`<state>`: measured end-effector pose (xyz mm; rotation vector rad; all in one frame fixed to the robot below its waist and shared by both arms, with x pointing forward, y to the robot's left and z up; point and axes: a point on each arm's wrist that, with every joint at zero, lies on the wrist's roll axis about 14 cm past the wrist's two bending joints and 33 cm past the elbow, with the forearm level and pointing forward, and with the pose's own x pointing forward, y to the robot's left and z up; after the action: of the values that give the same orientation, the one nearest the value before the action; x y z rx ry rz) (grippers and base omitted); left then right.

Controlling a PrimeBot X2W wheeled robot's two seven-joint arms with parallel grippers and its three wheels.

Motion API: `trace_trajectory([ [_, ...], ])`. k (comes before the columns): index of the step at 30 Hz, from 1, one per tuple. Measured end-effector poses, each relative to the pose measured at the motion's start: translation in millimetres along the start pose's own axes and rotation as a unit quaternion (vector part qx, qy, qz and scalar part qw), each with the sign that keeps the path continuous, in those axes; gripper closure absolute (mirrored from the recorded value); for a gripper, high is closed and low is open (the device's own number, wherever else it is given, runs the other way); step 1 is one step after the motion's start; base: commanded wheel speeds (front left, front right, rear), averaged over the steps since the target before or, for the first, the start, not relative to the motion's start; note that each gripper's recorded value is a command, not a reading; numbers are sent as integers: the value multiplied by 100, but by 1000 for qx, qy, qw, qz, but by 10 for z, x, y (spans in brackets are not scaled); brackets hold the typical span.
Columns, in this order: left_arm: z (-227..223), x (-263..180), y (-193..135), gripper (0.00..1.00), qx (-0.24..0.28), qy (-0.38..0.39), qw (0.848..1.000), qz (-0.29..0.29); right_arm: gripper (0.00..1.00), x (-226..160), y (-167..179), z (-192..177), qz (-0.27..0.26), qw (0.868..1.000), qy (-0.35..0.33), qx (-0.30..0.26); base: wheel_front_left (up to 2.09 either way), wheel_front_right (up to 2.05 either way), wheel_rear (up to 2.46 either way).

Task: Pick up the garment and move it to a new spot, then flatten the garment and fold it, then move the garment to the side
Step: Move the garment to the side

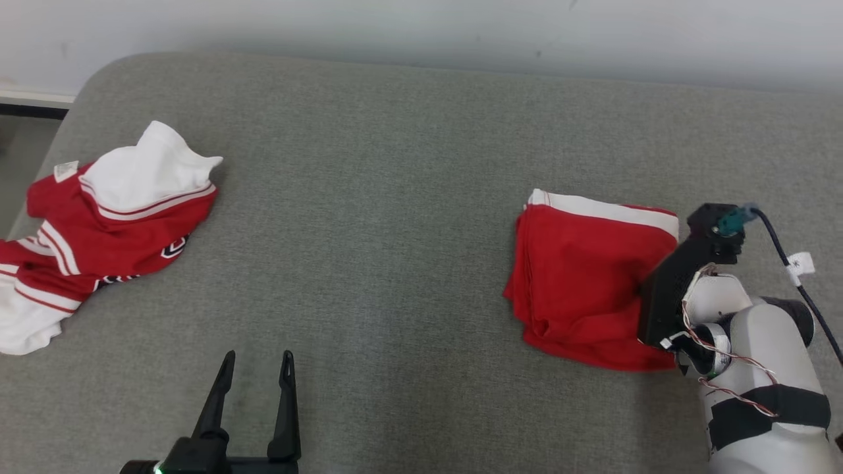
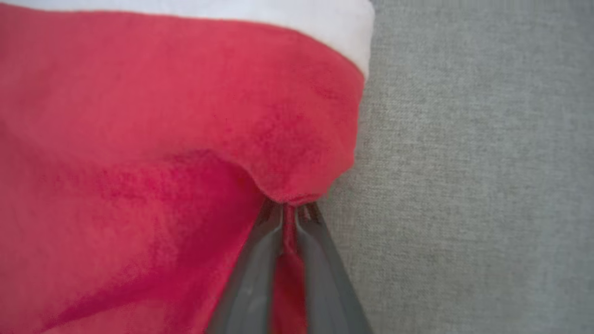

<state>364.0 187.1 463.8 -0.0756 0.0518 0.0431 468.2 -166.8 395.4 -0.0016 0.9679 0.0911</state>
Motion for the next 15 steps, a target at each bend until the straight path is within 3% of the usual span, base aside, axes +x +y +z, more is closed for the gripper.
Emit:
trace_trajectory([
  [5, 9, 131, -117, 0, 1, -4, 1000, -19, 100, -59, -192, 81, -24, 999, -8, -42, 0, 0, 0],
  [15, 92, 532, -700, 0, 3, -31, 993, -118, 100, -515, -1405, 45, -159, 981, 10, -112, 0, 0, 0],
])
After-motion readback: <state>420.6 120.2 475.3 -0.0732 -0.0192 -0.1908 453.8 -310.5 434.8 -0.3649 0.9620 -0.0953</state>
